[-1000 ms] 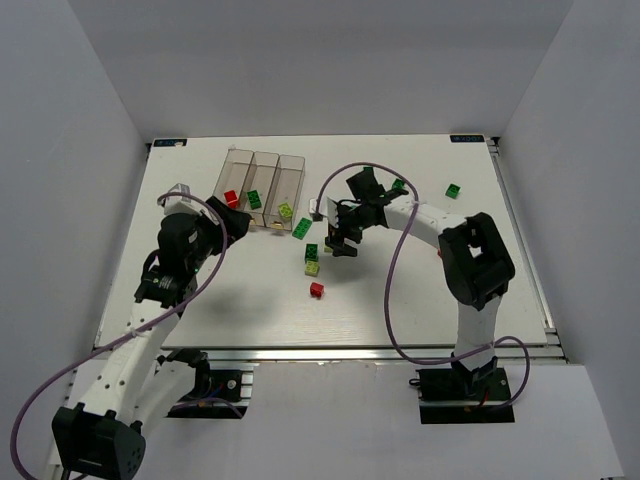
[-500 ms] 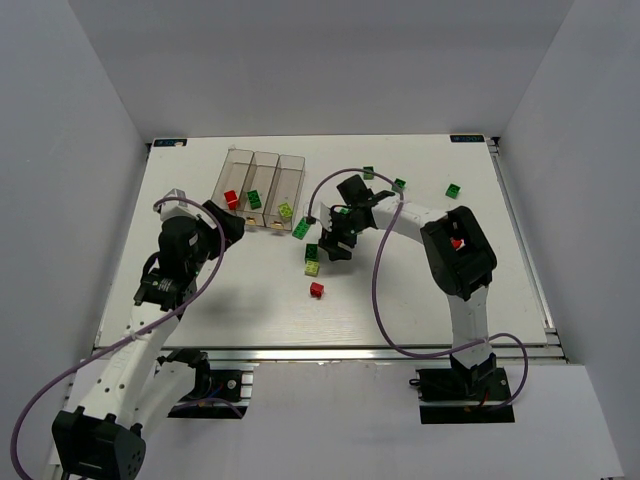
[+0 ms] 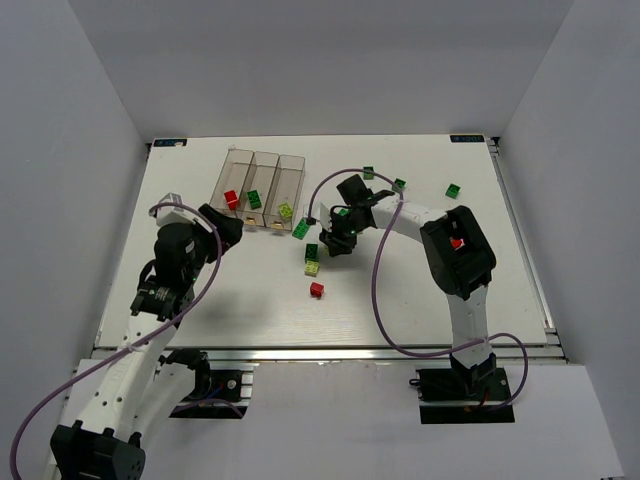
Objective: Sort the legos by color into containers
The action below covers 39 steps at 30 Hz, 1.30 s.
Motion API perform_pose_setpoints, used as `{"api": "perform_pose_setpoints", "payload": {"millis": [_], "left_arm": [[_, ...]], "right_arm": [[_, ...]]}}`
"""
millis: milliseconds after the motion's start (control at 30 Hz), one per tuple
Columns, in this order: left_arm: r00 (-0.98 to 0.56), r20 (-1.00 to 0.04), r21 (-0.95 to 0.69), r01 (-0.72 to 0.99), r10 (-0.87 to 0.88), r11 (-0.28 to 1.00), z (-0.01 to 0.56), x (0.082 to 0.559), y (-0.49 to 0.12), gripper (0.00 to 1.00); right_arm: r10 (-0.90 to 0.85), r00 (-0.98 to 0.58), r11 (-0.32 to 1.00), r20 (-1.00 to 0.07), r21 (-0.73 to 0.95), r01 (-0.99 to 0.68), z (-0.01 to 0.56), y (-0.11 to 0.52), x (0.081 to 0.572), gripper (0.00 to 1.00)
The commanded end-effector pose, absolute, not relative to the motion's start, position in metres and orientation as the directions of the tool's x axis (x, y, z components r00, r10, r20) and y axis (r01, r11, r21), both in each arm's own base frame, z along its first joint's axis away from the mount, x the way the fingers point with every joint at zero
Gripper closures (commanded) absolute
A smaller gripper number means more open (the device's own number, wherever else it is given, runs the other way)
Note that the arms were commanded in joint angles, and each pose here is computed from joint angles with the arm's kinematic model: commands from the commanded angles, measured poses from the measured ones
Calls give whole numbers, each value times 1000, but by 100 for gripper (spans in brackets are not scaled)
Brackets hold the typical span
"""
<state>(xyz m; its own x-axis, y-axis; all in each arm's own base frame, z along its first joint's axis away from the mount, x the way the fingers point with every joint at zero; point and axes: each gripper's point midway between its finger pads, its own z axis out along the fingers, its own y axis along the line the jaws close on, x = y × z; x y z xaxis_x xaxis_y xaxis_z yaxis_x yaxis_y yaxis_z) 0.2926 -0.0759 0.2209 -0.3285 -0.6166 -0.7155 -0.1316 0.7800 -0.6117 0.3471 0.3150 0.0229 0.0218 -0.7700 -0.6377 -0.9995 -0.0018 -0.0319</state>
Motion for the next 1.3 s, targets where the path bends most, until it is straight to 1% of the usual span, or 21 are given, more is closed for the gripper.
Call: {"api": "perform_pose_setpoints", "payload": {"millis": [0,33,67,133,233,267,300,400,433,467,500,633,700,767,967,1100,1200,1267], "left_arm": [[-320,-712,-614,-147,-624,776,218,290,-72,3],[-319,-713,-614,-146,-625,775,218,290,-72,3],[-319,-713,-615,-144,-624,775,218,290,-72,3],[-318,-714,-615,-141,-624,776,217,289,-72,3],[-320,-713,-617,-137,-624,775,215,288,-73,3],[-322,-712,-617,-137,-624,775,214,287,-73,3],[-322,-712,-618,-135,-624,775,214,287,-73,3],[-327,-707,-621,-138,-627,772,209,283,-73,2],[-327,-707,-621,-138,-627,772,209,283,-73,2],[-329,-704,-623,-139,-629,770,208,281,-73,3],[-331,-703,-624,-140,-630,769,207,280,-73,2],[-333,-691,-636,-142,-641,759,204,276,-74,2],[-338,-681,-645,-142,-649,751,200,274,-75,2],[-338,-674,-652,-145,-657,744,198,273,-76,2],[-341,-661,-662,-156,-669,733,192,270,-76,2],[-343,-659,-661,-159,-669,733,191,270,-75,2],[-346,-658,-661,-158,-668,733,191,270,-76,2],[-352,-656,-660,-162,-667,734,189,269,-76,2]], "right_arm": [[-725,55,-5,-686,-74,-997,64,323,354,83],[-711,61,1,-701,-88,-996,74,327,358,86],[-700,46,19,-712,-84,-996,81,329,360,91],[-662,55,38,-747,-107,-994,103,338,367,96],[-609,18,82,-793,-86,-993,127,350,372,100],[-579,22,97,-815,-96,-991,142,357,379,100],[-555,-14,111,-832,-57,-992,149,362,378,100],[-468,-42,163,-883,-40,-986,182,382,390,100],[-464,-72,180,-883,-14,-984,181,382,389,100],[-430,-60,198,-901,-29,-980,193,389,395,100],[-407,-104,236,-908,6,-972,196,392,397,100],[-298,-161,324,-941,59,-944,212,407,415,100],[-270,-169,342,-948,70,-937,213,415,427,100],[-257,-212,374,-943,105,-922,205,422,434,100],[-186,-214,398,-959,126,-909,205,437,451,99],[-159,-245,407,-956,163,-899,191,447,461,93],[-147,-236,400,-961,160,-903,187,455,465,92],[-141,-223,399,-965,150,-904,186,460,468,88]]}}
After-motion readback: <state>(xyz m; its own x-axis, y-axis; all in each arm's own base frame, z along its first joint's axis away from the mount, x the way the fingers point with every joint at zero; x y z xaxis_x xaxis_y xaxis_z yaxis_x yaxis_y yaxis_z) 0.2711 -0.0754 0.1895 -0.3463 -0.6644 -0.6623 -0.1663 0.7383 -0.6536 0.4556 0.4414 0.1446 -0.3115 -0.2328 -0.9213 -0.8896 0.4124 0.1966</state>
